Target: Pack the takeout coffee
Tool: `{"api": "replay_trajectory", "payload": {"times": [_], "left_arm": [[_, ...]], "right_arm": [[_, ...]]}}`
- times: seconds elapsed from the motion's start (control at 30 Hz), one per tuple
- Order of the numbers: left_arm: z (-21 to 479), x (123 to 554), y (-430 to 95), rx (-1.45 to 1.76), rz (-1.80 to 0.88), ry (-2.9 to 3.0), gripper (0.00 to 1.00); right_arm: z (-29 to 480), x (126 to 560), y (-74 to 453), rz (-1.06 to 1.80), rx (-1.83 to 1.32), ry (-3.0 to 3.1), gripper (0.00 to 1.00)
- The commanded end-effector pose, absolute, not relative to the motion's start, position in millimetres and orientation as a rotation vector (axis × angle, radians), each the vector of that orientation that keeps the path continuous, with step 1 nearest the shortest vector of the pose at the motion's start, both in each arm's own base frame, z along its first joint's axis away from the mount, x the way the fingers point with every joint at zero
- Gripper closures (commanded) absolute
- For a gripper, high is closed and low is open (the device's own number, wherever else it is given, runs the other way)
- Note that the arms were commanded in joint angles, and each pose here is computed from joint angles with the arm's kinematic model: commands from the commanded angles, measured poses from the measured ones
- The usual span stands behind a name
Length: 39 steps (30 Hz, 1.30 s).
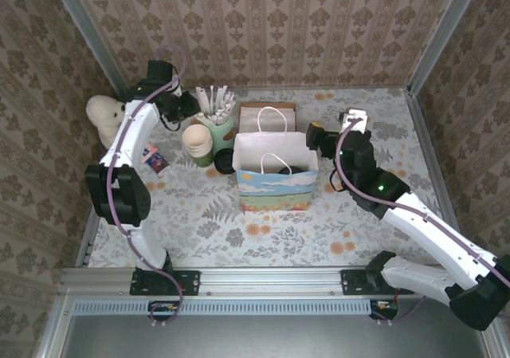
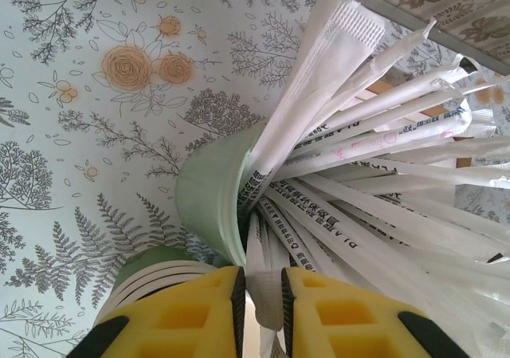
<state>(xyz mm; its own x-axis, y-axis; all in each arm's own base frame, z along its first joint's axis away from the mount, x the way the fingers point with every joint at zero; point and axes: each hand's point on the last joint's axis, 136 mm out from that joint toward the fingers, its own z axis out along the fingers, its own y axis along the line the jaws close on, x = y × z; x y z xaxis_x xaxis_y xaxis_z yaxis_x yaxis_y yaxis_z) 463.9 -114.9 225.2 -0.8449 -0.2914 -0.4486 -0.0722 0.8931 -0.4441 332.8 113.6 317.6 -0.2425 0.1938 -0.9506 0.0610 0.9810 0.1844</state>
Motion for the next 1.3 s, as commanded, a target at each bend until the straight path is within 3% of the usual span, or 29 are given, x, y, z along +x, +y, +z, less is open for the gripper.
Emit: {"api": "replay_trajectory", "payload": {"times": [0.0, 0.2, 0.47, 0.6, 1.0, 1.13, 1.27], "left_arm": [[240, 467, -115, -0.224, -0.58, 2.516, 0.82], [246, 459, -115, -0.21, -0.584, 2.515, 0.91], [258, 453, -111, -0.189, -0.561, 2.481, 0.88], [263, 456, -111, -0.152, -0.542, 2.469, 0.79], [253, 460, -109, -0.116, -0.504, 2.532, 0.77], [249, 462, -104, -0.118, -0.459, 2.545, 0.68], [239, 464, -105, -0.115, -0.456, 2.57, 0.68]], "right_arm": [[334, 339, 121, 0.165, 0.175, 1.776, 0.02], [326, 334, 112, 0.107, 0.166, 1.805, 0.02], [320, 327, 106, 0.09, 0.173, 1.817, 0.02], [320, 326, 106, 0.084, 0.165, 1.821, 0.02], [321, 324, 103, 0.076, 0.161, 1.827, 0.02], [322, 323, 103, 0.072, 0.16, 1.829, 0.02], [322, 322, 102, 0.069, 0.16, 1.829, 0.02]]}}
